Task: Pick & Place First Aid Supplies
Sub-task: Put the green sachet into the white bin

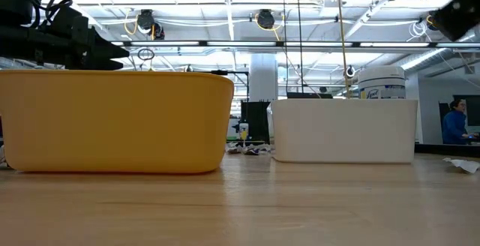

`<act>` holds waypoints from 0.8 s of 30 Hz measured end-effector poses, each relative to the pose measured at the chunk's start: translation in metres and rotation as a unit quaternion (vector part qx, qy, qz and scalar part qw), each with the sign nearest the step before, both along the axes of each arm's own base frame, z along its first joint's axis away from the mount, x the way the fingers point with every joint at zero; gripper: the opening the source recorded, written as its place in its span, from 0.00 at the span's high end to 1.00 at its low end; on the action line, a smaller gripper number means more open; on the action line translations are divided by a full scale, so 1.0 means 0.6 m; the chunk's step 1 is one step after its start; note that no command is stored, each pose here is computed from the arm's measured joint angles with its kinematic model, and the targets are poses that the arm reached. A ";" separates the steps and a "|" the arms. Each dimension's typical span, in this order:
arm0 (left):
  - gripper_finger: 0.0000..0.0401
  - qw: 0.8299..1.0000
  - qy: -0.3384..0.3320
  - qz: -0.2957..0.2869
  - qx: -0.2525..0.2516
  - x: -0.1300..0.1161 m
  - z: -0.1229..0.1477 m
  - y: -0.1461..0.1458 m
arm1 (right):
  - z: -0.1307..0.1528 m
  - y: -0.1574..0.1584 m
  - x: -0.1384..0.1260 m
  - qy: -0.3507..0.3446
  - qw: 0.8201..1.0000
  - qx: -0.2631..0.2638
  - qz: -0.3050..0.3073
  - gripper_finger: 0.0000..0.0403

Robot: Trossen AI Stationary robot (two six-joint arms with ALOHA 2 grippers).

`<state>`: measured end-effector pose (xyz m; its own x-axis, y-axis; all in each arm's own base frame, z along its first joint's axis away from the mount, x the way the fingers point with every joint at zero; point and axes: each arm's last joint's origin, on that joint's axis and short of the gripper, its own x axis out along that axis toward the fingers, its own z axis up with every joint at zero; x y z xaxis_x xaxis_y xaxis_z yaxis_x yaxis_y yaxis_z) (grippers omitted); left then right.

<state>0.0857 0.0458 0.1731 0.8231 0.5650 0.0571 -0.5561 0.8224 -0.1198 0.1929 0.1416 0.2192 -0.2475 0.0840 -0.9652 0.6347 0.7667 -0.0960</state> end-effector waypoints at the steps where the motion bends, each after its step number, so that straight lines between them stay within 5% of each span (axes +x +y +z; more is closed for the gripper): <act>1: 0.23 1.000 0.000 0.000 0.000 0.000 0.000 0.000 | 0.007 -0.002 0.003 0.000 1.000 0.003 0.012 0.99; 12: 0.23 1.000 0.000 0.000 0.000 0.000 0.000 0.000 | 0.064 -0.044 0.037 -0.023 0.996 0.003 0.083 0.99; 24: 0.23 1.000 0.000 0.000 0.000 0.000 0.000 0.000 | 0.052 -0.149 0.126 -0.028 0.993 0.016 0.115 0.99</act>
<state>0.0857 0.0458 0.1731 0.8231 0.5650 0.0572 -0.5562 0.8224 -0.1196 0.2684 0.0523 0.2506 -0.2091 0.0628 -0.9759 0.4464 0.8940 -0.0382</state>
